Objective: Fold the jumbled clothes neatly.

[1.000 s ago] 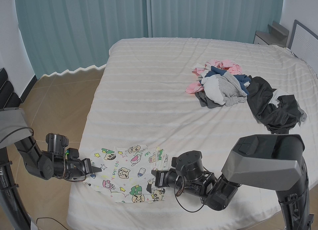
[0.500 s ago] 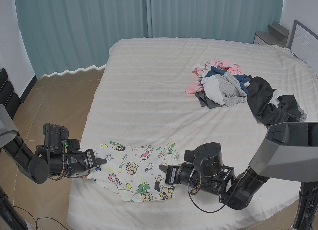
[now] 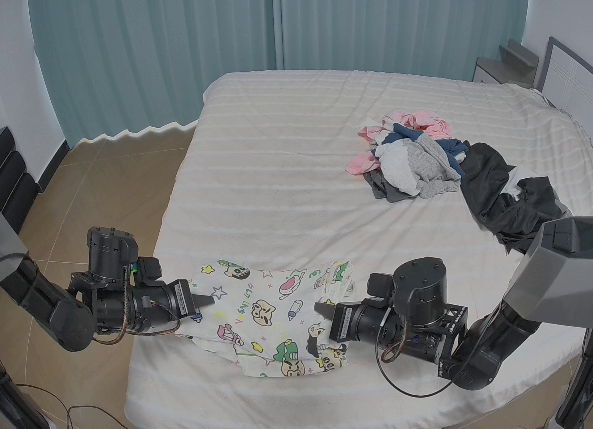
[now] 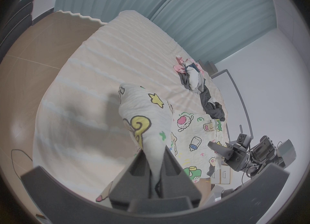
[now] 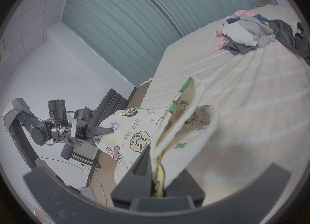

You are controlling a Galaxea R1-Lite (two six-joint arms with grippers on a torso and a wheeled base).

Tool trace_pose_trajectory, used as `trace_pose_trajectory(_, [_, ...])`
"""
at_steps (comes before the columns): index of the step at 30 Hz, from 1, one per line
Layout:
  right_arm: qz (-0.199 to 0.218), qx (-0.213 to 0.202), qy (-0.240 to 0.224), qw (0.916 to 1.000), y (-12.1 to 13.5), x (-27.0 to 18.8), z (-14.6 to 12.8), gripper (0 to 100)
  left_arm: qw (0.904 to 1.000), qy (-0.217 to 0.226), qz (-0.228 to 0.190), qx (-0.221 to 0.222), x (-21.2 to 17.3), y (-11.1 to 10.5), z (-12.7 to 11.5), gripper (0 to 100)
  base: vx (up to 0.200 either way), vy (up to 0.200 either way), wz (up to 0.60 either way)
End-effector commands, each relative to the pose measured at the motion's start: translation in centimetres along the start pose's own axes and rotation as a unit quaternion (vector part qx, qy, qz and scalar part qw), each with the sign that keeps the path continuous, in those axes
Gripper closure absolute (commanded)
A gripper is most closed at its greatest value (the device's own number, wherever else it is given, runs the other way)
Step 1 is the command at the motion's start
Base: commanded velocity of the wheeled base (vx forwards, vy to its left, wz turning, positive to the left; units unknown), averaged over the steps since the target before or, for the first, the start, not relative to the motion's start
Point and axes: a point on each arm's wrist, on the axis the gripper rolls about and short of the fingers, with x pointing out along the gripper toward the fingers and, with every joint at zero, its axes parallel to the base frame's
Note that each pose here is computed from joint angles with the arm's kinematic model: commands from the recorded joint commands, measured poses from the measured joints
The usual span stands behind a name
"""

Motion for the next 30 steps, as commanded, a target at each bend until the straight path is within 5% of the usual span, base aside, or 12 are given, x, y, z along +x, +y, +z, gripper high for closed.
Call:
trace_pose_trajectory(1, [-0.001, 0.002, -0.01, 0.9999, -0.1, -0.6, 0.7, 100, 1.0, -0.004, -0.004, -0.006, 0.1, -0.4, 0.1, 100, 0.0, -0.2, 0.0])
trace_pose_trajectory(30, [-0.013, 0.008, -0.019, 0.9997, -1.2, -2.4, 0.7, 100, 0.9999, 0.004, -0.014, -0.004, 0.6, -1.4, -0.4, 100, 0.0, -0.2, 0.0])
